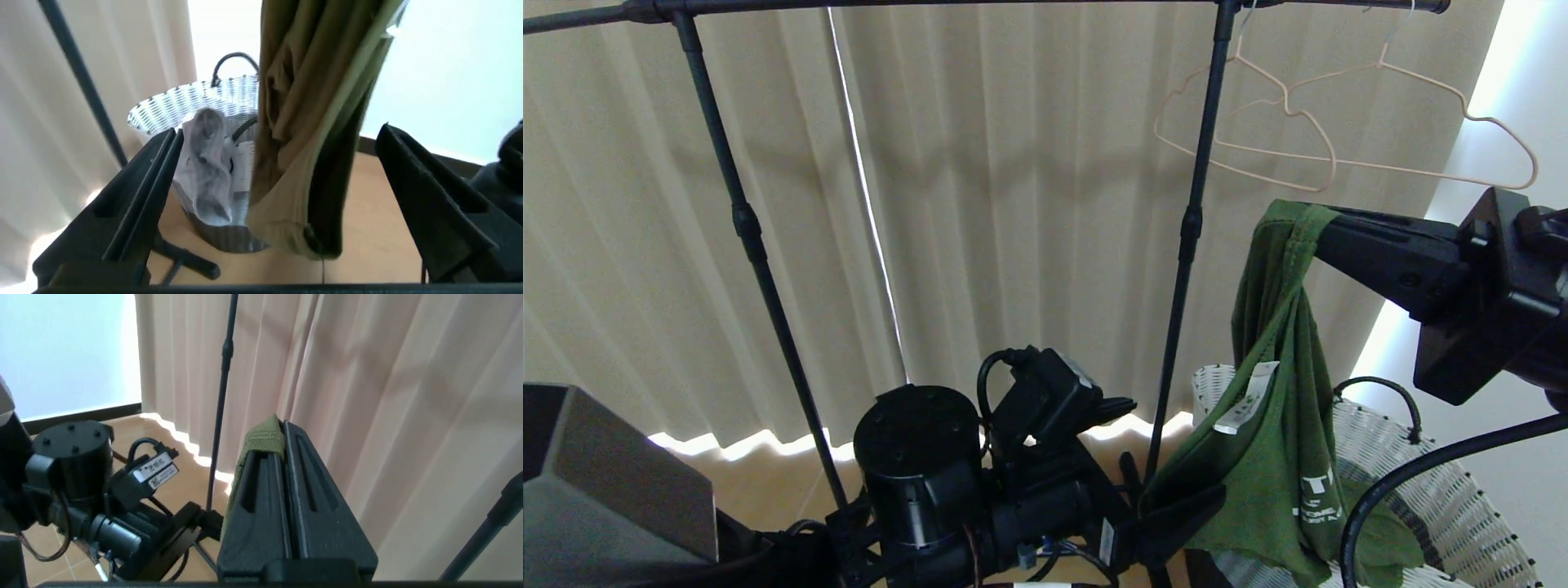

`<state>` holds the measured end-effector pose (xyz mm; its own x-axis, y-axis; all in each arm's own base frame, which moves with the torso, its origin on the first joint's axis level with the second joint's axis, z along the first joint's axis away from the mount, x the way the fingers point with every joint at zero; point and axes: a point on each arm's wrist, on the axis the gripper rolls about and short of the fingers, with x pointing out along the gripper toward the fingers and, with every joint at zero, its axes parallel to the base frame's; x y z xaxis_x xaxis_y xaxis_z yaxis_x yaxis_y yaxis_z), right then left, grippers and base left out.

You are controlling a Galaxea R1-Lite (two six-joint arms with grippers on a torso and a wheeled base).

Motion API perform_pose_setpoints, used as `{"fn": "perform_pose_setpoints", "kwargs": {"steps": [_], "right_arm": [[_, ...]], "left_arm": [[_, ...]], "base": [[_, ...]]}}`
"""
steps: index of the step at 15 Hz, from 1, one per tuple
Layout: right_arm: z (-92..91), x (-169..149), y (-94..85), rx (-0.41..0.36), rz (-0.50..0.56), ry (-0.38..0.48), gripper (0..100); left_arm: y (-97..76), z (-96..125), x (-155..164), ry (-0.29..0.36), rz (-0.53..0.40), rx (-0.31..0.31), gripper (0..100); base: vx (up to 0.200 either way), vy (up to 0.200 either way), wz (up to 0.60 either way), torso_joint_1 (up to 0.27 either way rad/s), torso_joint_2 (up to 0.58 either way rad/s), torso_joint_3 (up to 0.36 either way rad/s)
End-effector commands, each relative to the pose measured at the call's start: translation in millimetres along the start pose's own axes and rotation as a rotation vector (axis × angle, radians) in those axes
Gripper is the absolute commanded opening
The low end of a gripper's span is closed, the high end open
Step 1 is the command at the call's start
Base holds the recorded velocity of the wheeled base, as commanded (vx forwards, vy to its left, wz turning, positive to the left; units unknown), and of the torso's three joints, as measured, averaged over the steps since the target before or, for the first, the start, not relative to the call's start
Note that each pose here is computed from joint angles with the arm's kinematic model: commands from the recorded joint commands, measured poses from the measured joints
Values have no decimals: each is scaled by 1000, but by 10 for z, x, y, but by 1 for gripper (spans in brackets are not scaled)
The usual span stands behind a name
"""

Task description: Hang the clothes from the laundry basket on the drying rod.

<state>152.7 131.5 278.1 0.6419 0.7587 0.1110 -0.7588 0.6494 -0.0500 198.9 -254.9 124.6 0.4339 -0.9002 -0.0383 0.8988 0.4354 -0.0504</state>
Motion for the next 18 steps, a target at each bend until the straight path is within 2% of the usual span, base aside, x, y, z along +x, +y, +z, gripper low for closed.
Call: {"fn": "perform_pose_setpoints", "kwargs": {"steps": [1,3,5,9,10,14,18], "right_arm": [[-4,0,1,0,1,1,0],[5,2,4,0,2,-2,0],[10,7,6,0,4,-4,0],[14,3,6,-1,4,-5,0],[14,3,7,-2,5,-5,0],[9,-2,8,-2,4,-4,0],[1,-18,-59,-6,-33,0,0]], "left_arm": [[60,24,10,-12,9,1,100],[170,-1,64,-12,38,-5,100],[298,-156,164,7,68,-9,100],[308,-266,183,35,69,-16,100],[321,-280,169,43,74,-19,0],[324,-311,20,69,90,-19,0],[272,36,-400,-55,120,62,0]], "base": [[0,0,0,0,0,0],[0,0,0,0,0,0],[0,0,0,0,0,0],[0,0,0,0,0,0],[0,0,0,0,0,0],[0,0,0,0,0,0],[0,0,0,0,0,0]]}}
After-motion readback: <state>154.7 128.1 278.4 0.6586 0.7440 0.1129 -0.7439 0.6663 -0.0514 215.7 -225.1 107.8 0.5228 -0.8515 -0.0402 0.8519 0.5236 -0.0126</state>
